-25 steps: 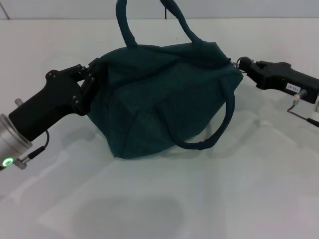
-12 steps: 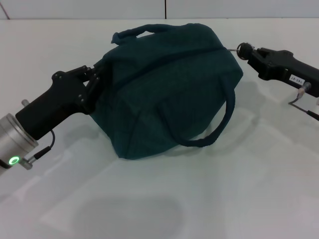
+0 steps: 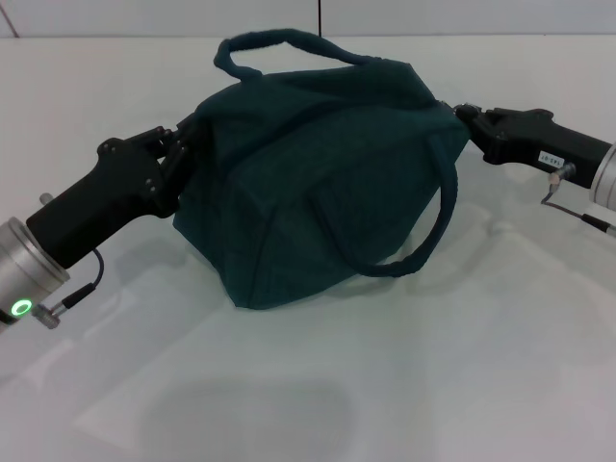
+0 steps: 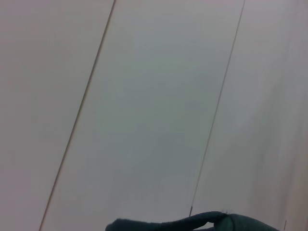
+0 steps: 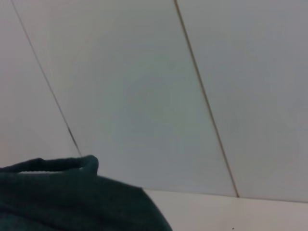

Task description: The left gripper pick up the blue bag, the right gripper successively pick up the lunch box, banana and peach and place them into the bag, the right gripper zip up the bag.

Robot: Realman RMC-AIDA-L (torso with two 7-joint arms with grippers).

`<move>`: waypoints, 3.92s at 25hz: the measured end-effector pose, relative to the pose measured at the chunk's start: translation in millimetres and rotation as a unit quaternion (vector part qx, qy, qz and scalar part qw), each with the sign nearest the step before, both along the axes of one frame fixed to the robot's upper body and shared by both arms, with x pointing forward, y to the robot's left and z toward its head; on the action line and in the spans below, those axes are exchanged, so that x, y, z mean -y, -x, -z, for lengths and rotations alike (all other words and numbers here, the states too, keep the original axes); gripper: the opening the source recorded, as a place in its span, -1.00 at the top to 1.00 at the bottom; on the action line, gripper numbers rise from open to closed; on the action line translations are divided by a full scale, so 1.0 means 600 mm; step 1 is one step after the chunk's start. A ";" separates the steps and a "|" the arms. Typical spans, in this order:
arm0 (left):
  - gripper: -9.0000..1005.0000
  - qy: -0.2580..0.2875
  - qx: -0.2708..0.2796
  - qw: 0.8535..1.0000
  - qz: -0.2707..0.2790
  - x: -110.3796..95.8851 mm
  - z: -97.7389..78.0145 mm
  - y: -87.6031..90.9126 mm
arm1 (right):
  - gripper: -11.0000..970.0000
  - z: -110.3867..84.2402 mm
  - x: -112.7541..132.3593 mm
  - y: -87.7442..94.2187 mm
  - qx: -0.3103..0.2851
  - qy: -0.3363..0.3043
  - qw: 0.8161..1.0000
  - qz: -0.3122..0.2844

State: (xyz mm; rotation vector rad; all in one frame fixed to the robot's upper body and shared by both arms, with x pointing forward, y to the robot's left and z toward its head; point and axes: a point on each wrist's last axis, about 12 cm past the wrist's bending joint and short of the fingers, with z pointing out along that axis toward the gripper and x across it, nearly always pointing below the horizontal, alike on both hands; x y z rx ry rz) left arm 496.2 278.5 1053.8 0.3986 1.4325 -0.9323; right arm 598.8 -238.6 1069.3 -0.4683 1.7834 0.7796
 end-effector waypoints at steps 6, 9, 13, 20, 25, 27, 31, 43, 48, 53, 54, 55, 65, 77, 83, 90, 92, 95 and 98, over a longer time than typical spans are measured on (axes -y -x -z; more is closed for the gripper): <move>0.76 0.011 -0.010 1.000 0.005 -0.001 -0.003 -0.002 | 0.96 -0.001 -0.007 0.014 0.005 -0.018 0.999 -0.027; 0.76 0.025 -0.021 0.999 0.011 -0.005 -0.011 -0.008 | 0.96 -0.006 -0.011 0.028 0.013 -0.041 0.998 -0.054; 0.74 0.037 -0.022 0.999 0.023 -0.019 -0.031 -0.017 | 0.96 -0.007 -0.020 0.045 0.017 -0.058 0.994 -0.092; 0.26 0.013 0.024 0.998 0.057 -0.029 -0.079 -0.036 | 0.96 0.002 -0.021 0.055 0.005 -0.060 0.993 -0.098; 0.20 -0.032 0.046 0.994 0.097 -0.019 -0.126 -0.072 | 0.96 0.008 -0.017 0.061 0.000 -0.060 0.994 -0.095; 0.18 -0.056 0.038 0.992 0.110 -0.001 -0.141 -0.097 | 0.96 0.010 -0.015 0.064 -0.002 -0.061 0.994 -0.093; 0.15 -0.124 0.017 0.982 0.144 0.045 -0.172 -0.151 | 0.96 0.012 -0.013 0.068 -0.003 -0.063 0.994 -0.094; -0.19 -0.358 -0.100 0.898 0.235 0.165 -0.247 -0.228 | 0.95 0.012 -0.004 0.078 0.009 -0.079 0.993 -0.085; -0.31 -0.377 -0.114 0.886 0.244 0.185 -0.257 -0.230 | 0.95 0.011 -0.002 0.080 0.013 -0.083 0.993 -0.085; -0.09 -0.381 -0.096 0.889 0.236 0.189 -0.270 -0.227 | 0.95 0.013 0.003 0.083 0.019 -0.083 0.993 -0.076; -0.04 -0.382 -0.092 0.889 0.234 0.188 -0.271 -0.225 | 0.95 0.013 0.004 0.083 0.019 -0.083 0.994 -0.075; 0.02 -0.382 -0.090 0.890 0.231 0.187 -0.272 -0.224 | 0.95 0.013 0.005 0.083 0.019 -0.083 0.994 -0.073; 0.62 -0.380 -0.093 0.892 0.225 0.179 -0.266 -0.219 | 0.95 0.012 0.010 0.079 0.026 -0.080 0.995 -0.062; 0.81 -0.378 -0.104 0.891 0.231 0.168 -0.269 -0.216 | 0.95 0.023 0.019 0.066 0.009 -0.059 0.998 -0.019; 0.84 -0.377 -0.105 0.891 0.229 0.167 -0.275 -0.218 | 0.95 0.029 0.018 0.062 -0.004 -0.050 0.999 -0.010; 0.87 -0.378 -0.098 0.893 0.225 0.166 -0.281 -0.218 | 0.95 0.032 0.014 0.061 -0.008 -0.044 0.999 -0.013; 0.87 -0.375 -0.098 0.894 0.223 0.166 -0.280 -0.217 | 0.94 0.031 0.014 0.063 -0.006 -0.047 0.999 -0.017; 0.86 -0.379 -0.095 0.892 0.227 0.174 -0.281 -0.218 | 0.94 0.031 0.013 0.064 -0.006 -0.049 0.999 -0.019; 0.78 -0.384 -0.092 0.889 0.229 0.180 -0.284 -0.219 | 0.94 0.031 0.013 0.065 -0.006 -0.049 0.999 -0.019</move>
